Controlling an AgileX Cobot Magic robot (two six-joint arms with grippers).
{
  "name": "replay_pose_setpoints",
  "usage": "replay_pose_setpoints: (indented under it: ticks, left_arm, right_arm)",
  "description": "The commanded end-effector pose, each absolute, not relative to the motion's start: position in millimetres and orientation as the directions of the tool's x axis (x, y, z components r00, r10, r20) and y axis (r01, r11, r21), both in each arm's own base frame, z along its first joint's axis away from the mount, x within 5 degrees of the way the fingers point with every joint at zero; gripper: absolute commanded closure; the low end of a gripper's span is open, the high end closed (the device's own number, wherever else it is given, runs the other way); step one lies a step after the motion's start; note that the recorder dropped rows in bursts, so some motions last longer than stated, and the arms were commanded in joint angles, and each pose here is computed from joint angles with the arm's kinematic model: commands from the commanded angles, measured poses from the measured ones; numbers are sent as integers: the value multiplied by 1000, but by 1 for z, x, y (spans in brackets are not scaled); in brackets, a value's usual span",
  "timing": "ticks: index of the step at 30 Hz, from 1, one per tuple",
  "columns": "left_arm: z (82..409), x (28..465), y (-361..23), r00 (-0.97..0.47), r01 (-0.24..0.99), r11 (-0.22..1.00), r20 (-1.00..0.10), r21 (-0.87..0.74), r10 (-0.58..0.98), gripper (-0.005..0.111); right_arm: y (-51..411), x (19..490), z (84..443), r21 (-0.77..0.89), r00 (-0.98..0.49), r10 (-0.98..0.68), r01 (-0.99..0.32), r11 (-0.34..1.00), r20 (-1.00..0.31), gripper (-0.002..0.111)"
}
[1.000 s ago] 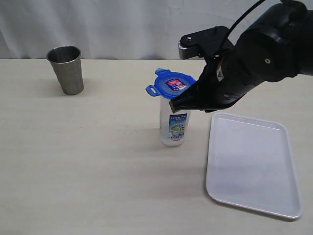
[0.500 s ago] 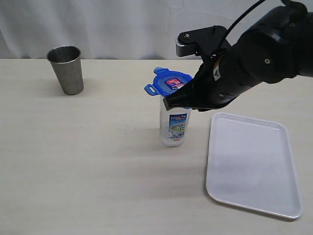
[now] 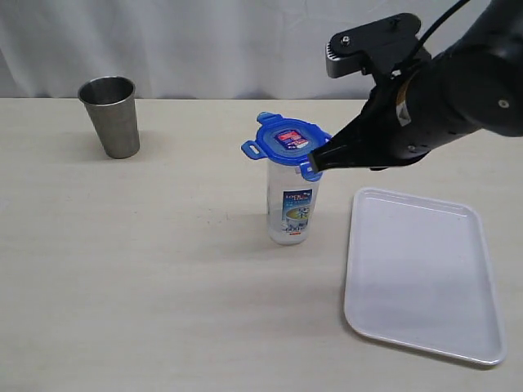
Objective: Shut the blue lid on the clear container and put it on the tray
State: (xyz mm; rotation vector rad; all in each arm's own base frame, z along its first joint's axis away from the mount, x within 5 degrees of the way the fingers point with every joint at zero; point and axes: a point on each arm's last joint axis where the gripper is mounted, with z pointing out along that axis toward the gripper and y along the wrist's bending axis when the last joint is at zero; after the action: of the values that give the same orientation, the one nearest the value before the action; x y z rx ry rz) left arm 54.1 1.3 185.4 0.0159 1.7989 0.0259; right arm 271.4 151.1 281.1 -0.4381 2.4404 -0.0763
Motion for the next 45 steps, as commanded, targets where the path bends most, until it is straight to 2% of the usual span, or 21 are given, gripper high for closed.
replay_pose_setpoints:
  ticks: [1, 11, 26, 31, 36, 41, 45]
  left_arm:
    - [185, 54, 1, -220, -4, 1000, -975, 23, 22, 99]
    - [185, 54, 1, -220, -4, 1000, -975, 23, 22, 99]
    - [185, 54, 1, -220, -4, 1000, -975, 24, 22, 99]
    - [185, 54, 1, -220, -4, 1000, -975, 24, 22, 99]
    - [185, 54, 1, -220, -4, 1000, -975, 24, 22, 99]
    - [185, 54, 1, -220, -4, 1000, -975, 24, 22, 99]
    - [185, 54, 1, -220, -4, 1000, -975, 24, 22, 99]
  right_arm:
    - [157, 276, 255, -121, -726, -317, -310, 943, -611, 104]
    - [170, 286, 238, -61, -709, -292, -332, 941, -642, 104]
    - [166, 280, 236, -64, -766, -275, -294, 954, -581, 104]
    - [154, 270, 267, -105, -765, -277, -267, 958, -581, 104]
    - [149, 263, 317, -73, -672, -254, -285, 956, -696, 104]
    - [126, 282, 369, -35, -589, -161, -219, 975, -792, 104]
    - [109, 292, 384, 96, -588, -160, -380, 920, -793, 104]
